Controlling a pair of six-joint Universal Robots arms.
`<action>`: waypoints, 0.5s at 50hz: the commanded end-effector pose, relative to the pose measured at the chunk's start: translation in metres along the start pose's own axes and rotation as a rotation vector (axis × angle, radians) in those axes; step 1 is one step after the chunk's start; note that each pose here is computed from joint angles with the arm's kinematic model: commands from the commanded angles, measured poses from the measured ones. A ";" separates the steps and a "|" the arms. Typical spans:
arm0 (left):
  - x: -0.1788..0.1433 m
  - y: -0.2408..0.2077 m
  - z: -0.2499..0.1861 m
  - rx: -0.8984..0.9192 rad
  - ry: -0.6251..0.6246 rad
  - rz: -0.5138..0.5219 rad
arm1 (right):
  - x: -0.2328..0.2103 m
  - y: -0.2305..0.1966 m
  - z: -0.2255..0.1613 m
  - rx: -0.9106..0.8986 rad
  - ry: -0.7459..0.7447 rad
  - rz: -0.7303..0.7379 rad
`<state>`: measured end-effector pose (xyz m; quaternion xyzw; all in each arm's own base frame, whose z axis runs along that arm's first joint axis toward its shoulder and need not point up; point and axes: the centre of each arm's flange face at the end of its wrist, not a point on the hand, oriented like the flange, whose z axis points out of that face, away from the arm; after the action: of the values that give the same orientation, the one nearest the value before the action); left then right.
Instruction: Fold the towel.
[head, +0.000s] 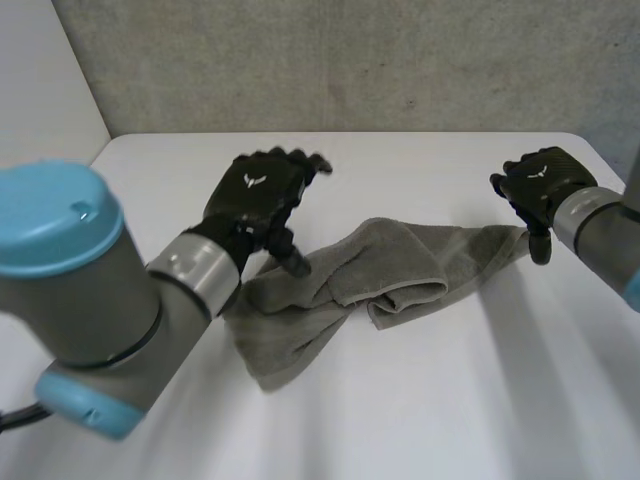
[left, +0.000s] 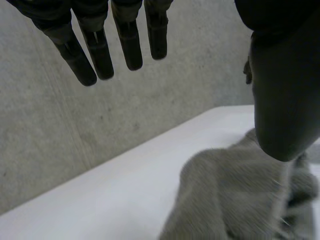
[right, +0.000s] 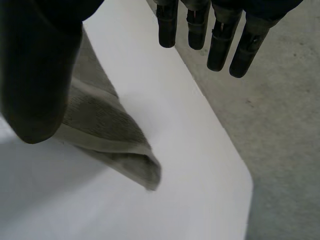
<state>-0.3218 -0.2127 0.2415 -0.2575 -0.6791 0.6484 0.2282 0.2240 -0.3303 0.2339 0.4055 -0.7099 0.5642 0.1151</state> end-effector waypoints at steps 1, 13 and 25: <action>0.006 0.033 -0.037 -0.130 0.010 -0.009 | -0.015 -0.003 -0.029 0.033 -0.168 0.192; 0.003 0.090 -0.038 -0.307 -0.037 0.024 | -0.059 0.020 -0.019 0.083 -0.274 0.443; -0.003 0.115 -0.026 -0.376 -0.079 0.123 | -0.093 0.027 0.004 0.076 -0.275 0.414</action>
<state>-0.2952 -0.1885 0.1355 -0.3008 -0.7796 0.5355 0.1221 0.2564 -0.2866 0.1692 0.3251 -0.7658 0.5401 -0.1270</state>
